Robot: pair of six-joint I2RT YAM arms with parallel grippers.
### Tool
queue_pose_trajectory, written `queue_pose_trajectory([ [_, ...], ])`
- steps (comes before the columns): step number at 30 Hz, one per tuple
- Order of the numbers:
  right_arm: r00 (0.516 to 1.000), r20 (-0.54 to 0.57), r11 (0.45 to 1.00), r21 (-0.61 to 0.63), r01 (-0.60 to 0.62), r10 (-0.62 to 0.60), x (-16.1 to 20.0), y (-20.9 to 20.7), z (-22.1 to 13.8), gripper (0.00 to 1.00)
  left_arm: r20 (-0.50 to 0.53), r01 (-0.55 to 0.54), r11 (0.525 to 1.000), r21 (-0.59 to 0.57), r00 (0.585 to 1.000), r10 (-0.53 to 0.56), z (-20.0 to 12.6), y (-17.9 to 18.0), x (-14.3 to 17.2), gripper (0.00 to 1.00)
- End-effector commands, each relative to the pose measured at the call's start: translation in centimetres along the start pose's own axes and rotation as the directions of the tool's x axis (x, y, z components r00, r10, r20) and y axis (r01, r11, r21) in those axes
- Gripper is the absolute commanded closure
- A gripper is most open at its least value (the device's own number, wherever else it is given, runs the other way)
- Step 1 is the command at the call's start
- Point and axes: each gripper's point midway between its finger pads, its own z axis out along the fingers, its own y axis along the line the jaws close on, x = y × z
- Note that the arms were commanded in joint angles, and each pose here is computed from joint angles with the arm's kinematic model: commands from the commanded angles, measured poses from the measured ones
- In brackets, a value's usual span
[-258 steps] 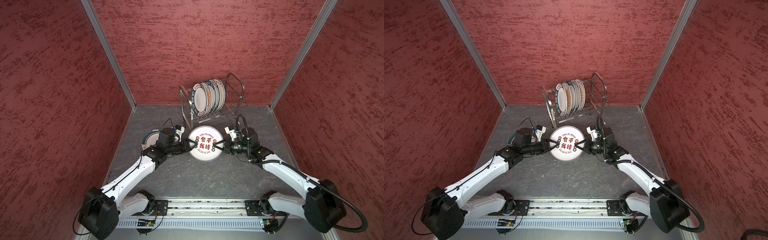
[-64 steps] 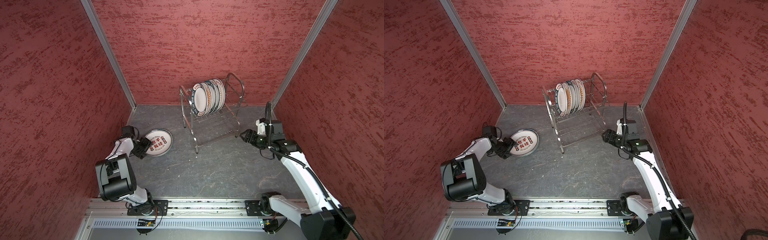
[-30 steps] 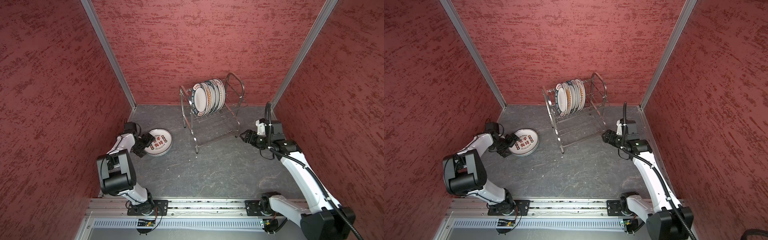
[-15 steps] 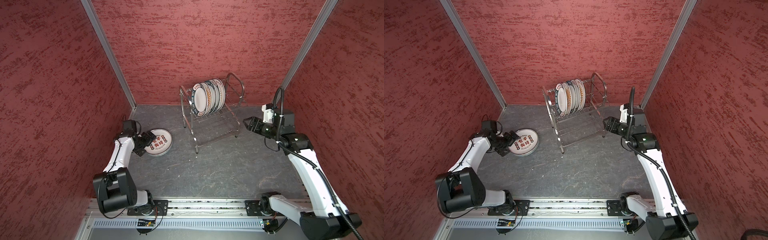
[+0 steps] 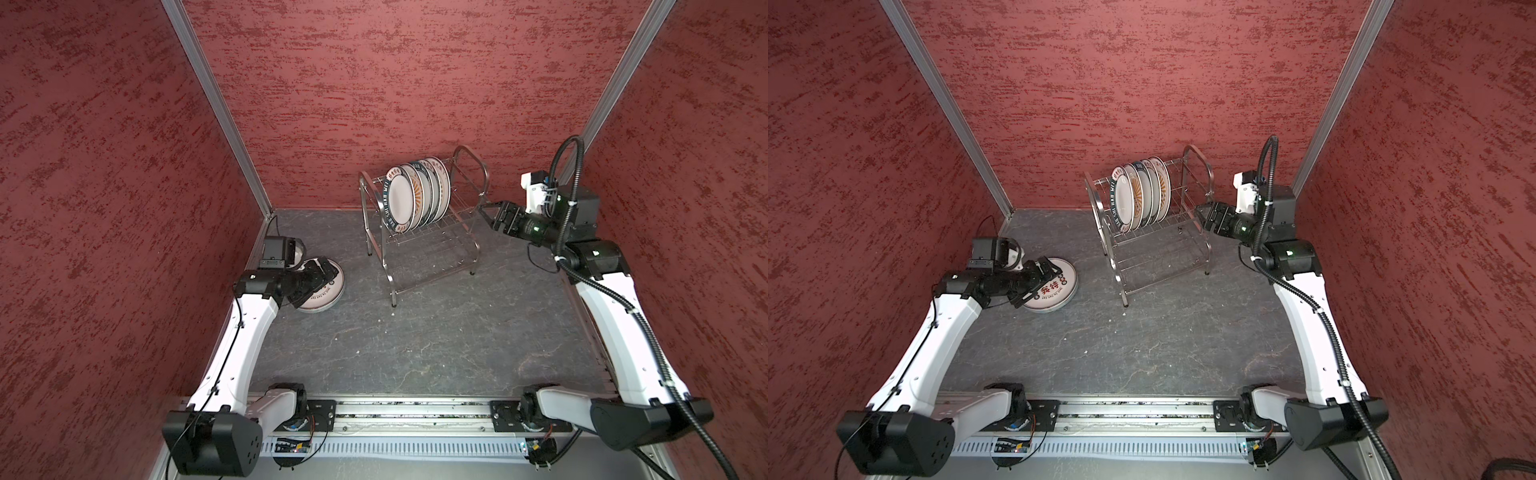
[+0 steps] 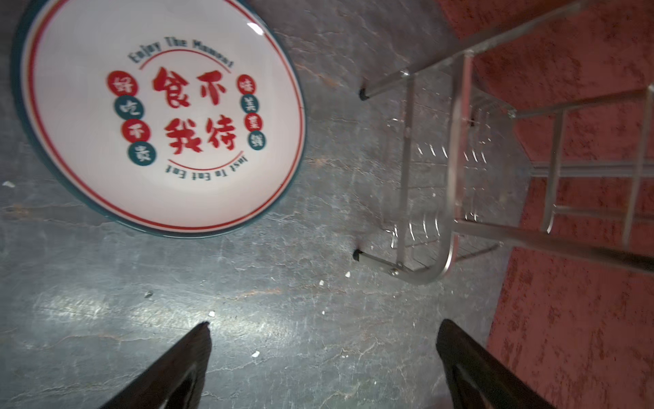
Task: Unload the plates from the dish rack
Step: Pick up the plate from the dish rack.
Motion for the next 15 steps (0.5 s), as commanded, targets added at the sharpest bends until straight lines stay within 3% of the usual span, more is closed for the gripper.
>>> queue_pose_trajectory([
  [1,0.999,0.032,0.991,-0.133,0.028,-0.023,-2.2,2.8,0.4,0.15,0.019,-0.053,0.998,0.046,0.998,0.052,-1.1,-2.1,0.7,0.01],
  [5,0.998,0.026,0.983,-0.176,0.054,-0.05,-3.5,3.8,1.0,0.16,0.033,-0.133,0.986,0.099,0.991,0.13,-1.9,-4.5,1.7,0.0],
  [15,0.993,-0.067,0.986,-0.146,0.085,-0.096,-4.3,3.9,3.9,0.18,0.032,-0.261,0.947,0.185,0.965,0.259,-2.3,-10.0,3.4,0.01],
])
